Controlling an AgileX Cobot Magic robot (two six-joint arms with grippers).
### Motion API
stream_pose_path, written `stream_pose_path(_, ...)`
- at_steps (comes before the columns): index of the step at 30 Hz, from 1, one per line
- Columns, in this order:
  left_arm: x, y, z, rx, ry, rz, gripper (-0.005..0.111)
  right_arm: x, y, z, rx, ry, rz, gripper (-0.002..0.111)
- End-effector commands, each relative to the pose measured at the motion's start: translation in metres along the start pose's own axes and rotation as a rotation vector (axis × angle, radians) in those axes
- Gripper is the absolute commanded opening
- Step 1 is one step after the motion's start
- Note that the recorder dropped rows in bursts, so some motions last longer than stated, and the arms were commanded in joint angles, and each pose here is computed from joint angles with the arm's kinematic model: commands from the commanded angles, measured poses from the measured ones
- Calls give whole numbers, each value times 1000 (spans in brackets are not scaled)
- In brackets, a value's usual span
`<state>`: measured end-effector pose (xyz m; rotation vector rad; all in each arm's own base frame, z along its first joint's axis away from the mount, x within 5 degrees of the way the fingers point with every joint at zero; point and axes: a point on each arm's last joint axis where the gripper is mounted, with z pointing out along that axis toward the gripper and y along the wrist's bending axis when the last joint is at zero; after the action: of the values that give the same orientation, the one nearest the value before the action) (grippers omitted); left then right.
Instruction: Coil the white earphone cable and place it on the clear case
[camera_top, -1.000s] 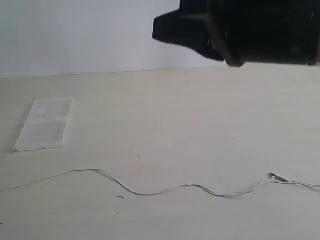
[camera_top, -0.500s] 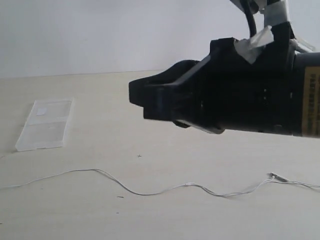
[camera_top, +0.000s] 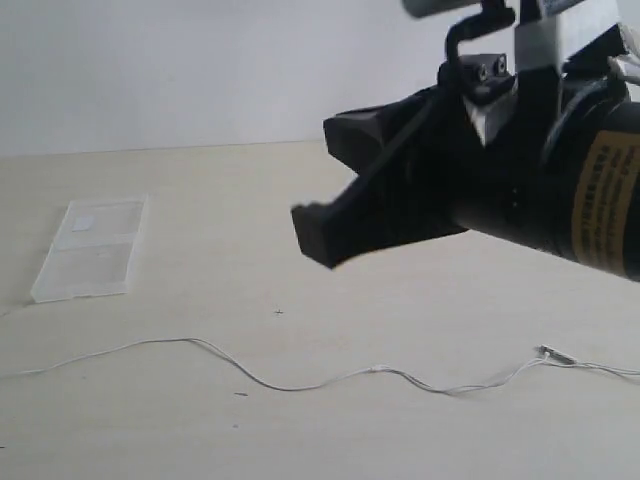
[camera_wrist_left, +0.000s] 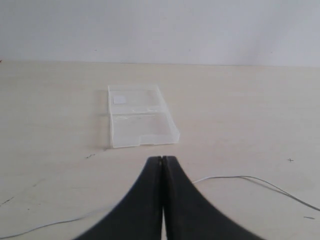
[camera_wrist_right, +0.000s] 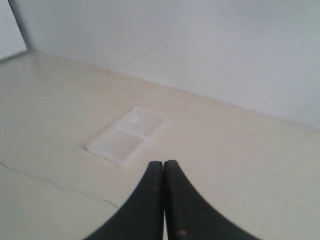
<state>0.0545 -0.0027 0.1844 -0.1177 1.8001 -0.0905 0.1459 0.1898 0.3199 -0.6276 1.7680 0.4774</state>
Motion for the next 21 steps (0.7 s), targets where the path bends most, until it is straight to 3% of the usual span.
stream_pose_path(1,0,0,0,1,-5,-1,0,16,-3,-1,100,198,-383,0)
stream_pose_path(3,0,0,0,1,-5,-1,0,20,-3,-4,97,319,-449,0)
stream_pose_path(5,0,0,0,1,-5,-1,0,19,0,-8,41,416,-408,0)
stream_pose_path(9,0,0,0,1,-5,-1,0,8,18,-15,-228,515,-331,0)
stream_pose_path(12,0,0,0,1,-5,-1,0,-5,33,-13,-418,486,-311,0)
stream_pose_path(19,0,0,0,1,-5,-1,0,5,27,51,-276,541,-149,1)
stream_pose_path(21,0,0,0,1,-5,-1,0,17,29,77,-262,574,-135,7)
